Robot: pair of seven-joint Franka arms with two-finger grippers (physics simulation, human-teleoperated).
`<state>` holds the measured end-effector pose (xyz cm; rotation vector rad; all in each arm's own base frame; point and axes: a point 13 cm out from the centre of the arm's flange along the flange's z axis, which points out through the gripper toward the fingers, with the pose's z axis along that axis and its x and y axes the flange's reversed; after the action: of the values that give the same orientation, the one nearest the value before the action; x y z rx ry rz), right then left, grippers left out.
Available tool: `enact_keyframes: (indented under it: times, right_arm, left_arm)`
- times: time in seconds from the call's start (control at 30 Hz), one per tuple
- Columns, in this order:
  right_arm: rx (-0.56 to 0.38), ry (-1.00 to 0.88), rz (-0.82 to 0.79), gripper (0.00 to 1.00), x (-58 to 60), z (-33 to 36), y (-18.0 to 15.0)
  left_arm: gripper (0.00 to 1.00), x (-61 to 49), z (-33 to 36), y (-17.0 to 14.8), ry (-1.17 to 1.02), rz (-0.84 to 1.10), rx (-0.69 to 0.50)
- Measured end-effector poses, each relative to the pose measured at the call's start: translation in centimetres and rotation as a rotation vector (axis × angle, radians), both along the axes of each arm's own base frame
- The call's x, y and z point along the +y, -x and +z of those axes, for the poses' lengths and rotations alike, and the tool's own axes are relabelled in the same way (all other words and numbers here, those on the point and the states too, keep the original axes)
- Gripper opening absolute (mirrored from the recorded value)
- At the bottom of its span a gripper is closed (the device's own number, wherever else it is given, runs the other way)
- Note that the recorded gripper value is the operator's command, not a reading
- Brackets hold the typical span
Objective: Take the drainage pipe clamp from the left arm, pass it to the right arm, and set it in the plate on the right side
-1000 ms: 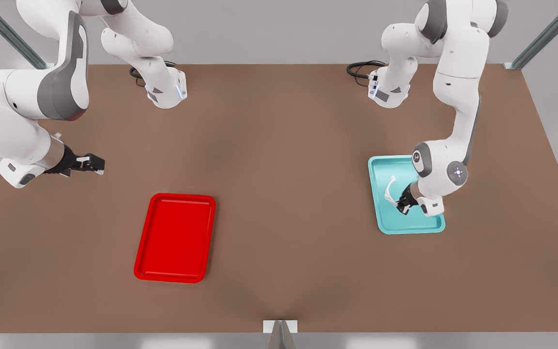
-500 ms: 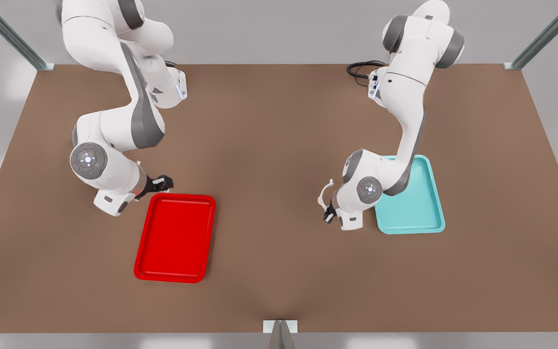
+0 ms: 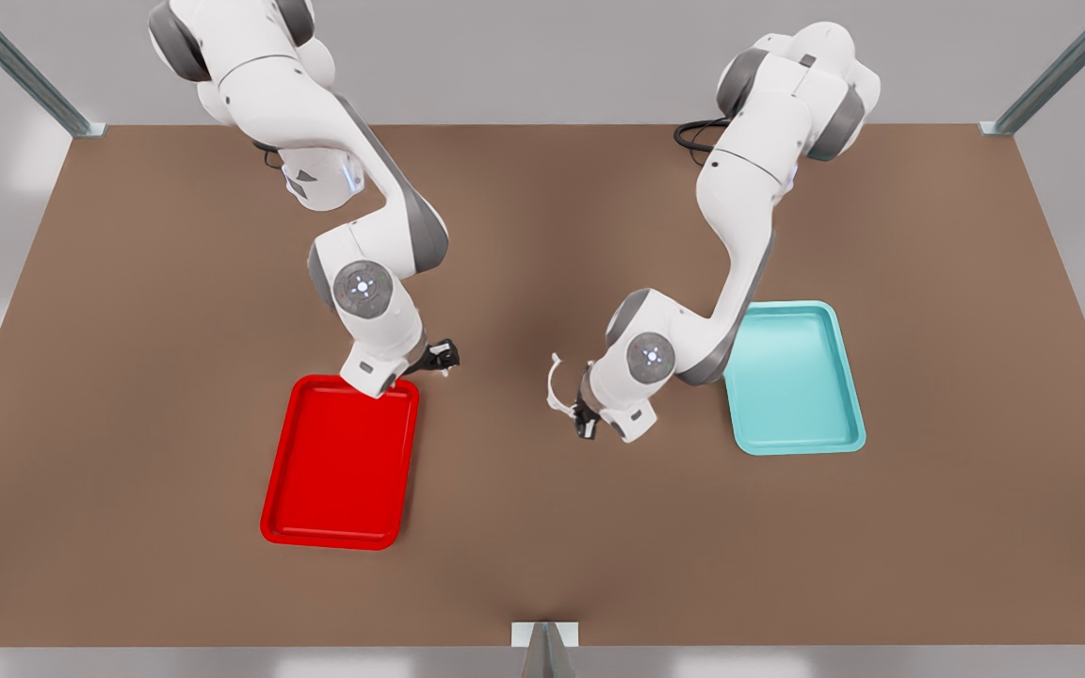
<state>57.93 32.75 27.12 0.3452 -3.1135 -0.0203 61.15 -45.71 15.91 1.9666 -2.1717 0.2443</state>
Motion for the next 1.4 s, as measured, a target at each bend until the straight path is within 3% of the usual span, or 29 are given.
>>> enact_keyframes:
  times: [0.53, 1.2, 1.27, 1.3, 1.4]
  right_arm:
    - [-0.063, -0.022, 0.005, 1.00, 10.2, -3.6, 3.8]
    - [-0.091, -0.066, -0.036, 1.00, 14.6, -7.6, 3.3]
    - [-0.089, -0.065, -0.041, 0.93, 14.5, -7.7, 3.4]
    - [-0.089, -0.065, -0.043, 0.78, 14.5, -7.8, 3.4]
    - [-0.088, -0.065, -0.046, 0.71, 14.5, -7.9, 3.4]
  left_arm:
    - [0.21, -3.1, 1.2, 0.4, 0.036, 0.162, 0.017]
    - [0.21, -4.9, 1.7, 0.0, 0.055, 0.256, 0.028]
    - [0.21, -5.1, 1.8, 0.1, 0.055, 0.261, 0.030]
    - [0.21, -5.3, 1.8, 0.3, 0.055, 0.261, 0.031]
    - [0.21, -5.6, 1.8, 0.6, 0.055, 0.265, 0.034]
